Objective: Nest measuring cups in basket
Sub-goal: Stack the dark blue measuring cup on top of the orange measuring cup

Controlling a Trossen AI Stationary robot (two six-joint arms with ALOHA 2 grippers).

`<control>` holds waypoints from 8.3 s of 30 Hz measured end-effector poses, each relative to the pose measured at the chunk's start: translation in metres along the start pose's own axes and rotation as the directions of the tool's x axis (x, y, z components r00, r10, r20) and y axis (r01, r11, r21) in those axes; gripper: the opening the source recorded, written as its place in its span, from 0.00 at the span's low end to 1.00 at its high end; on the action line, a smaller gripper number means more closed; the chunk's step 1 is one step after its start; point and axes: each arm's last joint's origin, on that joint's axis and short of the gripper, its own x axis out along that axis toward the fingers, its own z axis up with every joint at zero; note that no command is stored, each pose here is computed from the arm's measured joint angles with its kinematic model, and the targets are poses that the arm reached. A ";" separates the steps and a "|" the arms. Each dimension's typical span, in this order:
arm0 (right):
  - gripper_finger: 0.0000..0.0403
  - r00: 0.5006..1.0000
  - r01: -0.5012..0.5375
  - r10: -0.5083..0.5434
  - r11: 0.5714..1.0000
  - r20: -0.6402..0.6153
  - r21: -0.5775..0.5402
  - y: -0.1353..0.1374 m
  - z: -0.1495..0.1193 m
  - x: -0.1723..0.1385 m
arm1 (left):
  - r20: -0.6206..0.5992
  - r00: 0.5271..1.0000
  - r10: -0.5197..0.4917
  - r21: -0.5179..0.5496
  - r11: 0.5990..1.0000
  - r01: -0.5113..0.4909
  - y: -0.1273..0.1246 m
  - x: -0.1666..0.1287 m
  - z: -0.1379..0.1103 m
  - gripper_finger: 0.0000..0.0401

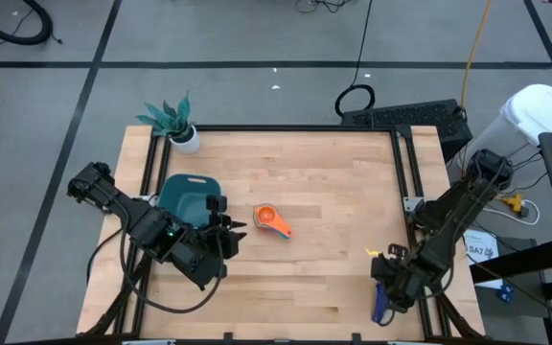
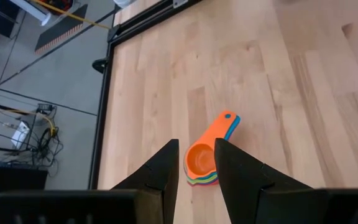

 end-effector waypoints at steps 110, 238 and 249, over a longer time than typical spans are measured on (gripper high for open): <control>0.01 0.945 -0.134 -0.018 0.890 0.327 0.436 -0.058 0.132 0.033 | 0.053 0.996 -0.073 0.016 0.997 0.072 0.010 0.015 0.012 0.26; 0.00 0.639 -0.377 0.321 0.923 0.699 -0.079 -0.048 0.162 -0.035 | 0.182 0.878 -0.443 0.534 0.794 0.290 -0.011 0.066 0.040 0.26; 0.00 0.589 -0.458 0.402 0.881 0.701 -0.120 -0.046 0.177 -0.027 | 0.132 0.866 -0.482 0.579 0.747 0.328 -0.018 0.088 0.039 0.26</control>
